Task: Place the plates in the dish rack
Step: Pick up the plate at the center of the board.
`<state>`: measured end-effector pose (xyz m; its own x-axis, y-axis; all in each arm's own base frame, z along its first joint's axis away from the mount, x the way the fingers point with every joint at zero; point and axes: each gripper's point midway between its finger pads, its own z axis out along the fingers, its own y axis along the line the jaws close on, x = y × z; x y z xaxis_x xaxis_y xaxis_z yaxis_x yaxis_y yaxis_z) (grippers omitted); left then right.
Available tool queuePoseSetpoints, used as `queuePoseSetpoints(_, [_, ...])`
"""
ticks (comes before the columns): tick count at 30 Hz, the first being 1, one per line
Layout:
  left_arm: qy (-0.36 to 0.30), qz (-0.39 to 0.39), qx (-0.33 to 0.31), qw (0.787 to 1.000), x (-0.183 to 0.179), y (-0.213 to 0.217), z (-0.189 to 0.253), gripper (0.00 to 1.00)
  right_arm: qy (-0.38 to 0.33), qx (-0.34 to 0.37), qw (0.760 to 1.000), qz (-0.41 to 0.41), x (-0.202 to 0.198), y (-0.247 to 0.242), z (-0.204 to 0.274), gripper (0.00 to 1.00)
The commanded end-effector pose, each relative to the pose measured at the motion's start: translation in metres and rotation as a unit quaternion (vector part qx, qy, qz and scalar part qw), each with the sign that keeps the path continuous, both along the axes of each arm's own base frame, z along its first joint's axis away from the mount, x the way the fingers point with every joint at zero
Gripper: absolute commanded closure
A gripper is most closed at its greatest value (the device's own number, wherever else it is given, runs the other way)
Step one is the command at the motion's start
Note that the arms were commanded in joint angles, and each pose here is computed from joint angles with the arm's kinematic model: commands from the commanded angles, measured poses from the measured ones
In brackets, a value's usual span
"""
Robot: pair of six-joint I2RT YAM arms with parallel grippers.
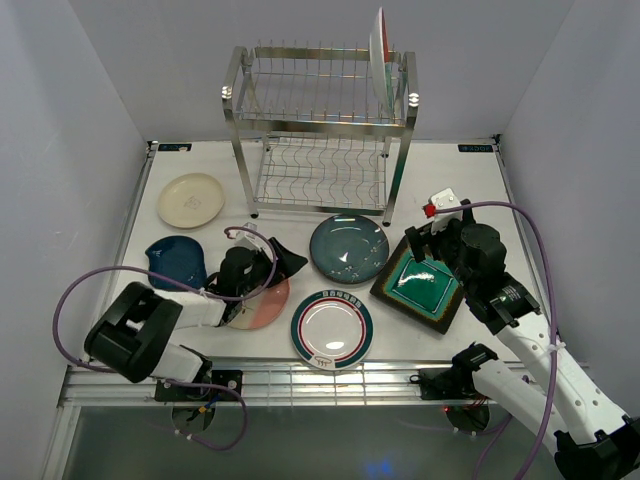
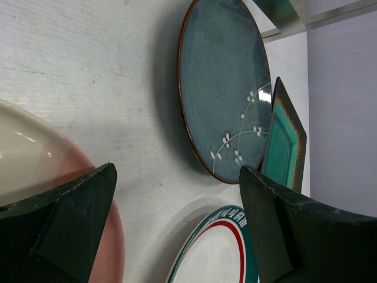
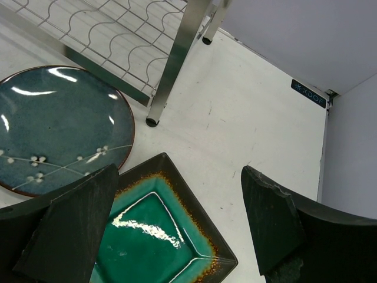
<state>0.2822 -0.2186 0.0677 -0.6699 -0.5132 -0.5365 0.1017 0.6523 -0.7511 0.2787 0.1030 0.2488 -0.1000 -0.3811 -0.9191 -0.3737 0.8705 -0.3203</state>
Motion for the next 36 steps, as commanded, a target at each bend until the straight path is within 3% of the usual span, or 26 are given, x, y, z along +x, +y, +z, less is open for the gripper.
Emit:
queuePoseSetpoints(1, [-0.004,-0.001,-0.054,0.999,0.015,-0.018,0.013,0.05,-0.037,0.021,0.999,-0.010,0.005,0.000,0.026,0.10])
queuePoseSetpoints(11, [0.026,-0.011,-0.080,0.996,0.034,-0.040,-0.013,0.10,-0.037,0.022,0.999,-0.016,0.006,0.000,0.026,0.10])
queuePoseSetpoints(19, [0.026,0.004,-0.069,0.997,0.041,-0.048,-0.018,0.21,-0.039,0.024,0.999,-0.017,0.006,0.000,0.027,0.10])
queuePoseSetpoints(36, [0.044,0.011,-0.044,0.998,0.044,-0.069,-0.030,0.29,-0.041,0.026,0.999,-0.013,0.004,0.001,0.028,0.10])
